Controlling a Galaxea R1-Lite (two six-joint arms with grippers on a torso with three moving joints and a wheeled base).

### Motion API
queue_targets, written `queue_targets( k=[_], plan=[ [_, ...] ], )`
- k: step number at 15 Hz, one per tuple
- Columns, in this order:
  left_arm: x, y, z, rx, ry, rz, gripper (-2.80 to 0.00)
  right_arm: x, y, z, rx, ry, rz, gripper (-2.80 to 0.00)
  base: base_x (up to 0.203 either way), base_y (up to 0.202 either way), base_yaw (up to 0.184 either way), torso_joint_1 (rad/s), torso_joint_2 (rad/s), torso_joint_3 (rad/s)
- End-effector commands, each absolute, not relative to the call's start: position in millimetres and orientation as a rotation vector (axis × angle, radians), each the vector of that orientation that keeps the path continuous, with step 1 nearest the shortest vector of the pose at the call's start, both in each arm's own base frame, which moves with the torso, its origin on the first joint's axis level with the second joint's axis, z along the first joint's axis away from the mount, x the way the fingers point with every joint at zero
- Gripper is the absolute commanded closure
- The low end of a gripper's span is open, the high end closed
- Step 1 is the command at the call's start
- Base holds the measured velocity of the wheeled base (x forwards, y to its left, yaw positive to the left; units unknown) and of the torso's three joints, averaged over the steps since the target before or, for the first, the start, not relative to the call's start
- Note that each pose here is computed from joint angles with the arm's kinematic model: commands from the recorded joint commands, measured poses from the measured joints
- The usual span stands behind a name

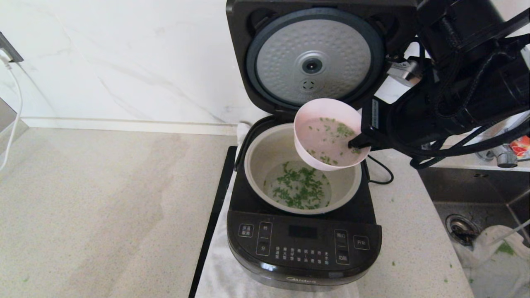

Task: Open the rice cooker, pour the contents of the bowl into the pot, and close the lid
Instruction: Pour the water from the bowl into the rice cooker

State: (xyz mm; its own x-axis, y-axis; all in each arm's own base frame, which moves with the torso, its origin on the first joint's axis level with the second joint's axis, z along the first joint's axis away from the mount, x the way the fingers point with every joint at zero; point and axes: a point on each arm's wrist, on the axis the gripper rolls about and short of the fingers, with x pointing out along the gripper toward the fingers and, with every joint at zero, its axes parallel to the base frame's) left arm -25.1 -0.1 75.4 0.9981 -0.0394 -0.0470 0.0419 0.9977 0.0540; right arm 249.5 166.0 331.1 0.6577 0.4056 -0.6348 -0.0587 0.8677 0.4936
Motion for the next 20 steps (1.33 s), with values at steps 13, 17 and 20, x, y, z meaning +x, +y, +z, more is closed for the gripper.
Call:
queue_targets(
  k=[13,17,20],
  plan=[
    [-25,0,75,0.055,0.045,-0.041,0.00,298,215,298,0.456,0.643,0.161,0.00,0.000,0.000,0.000,0.000,0.00,0.000],
    [-25,0,75,0.055,0.045,-0.041,0.00,301,223,298,0.441,0.521,0.061,0.00,0.000,0.000,0.000,0.000,0.00,0.000],
    [-25,0,75,0.055,0.045,-0.041,0.00,304,230,294,0.415,0.437,0.000,0.00,0.000,0.000,0.000,0.000,0.00,0.000]
  ],
)
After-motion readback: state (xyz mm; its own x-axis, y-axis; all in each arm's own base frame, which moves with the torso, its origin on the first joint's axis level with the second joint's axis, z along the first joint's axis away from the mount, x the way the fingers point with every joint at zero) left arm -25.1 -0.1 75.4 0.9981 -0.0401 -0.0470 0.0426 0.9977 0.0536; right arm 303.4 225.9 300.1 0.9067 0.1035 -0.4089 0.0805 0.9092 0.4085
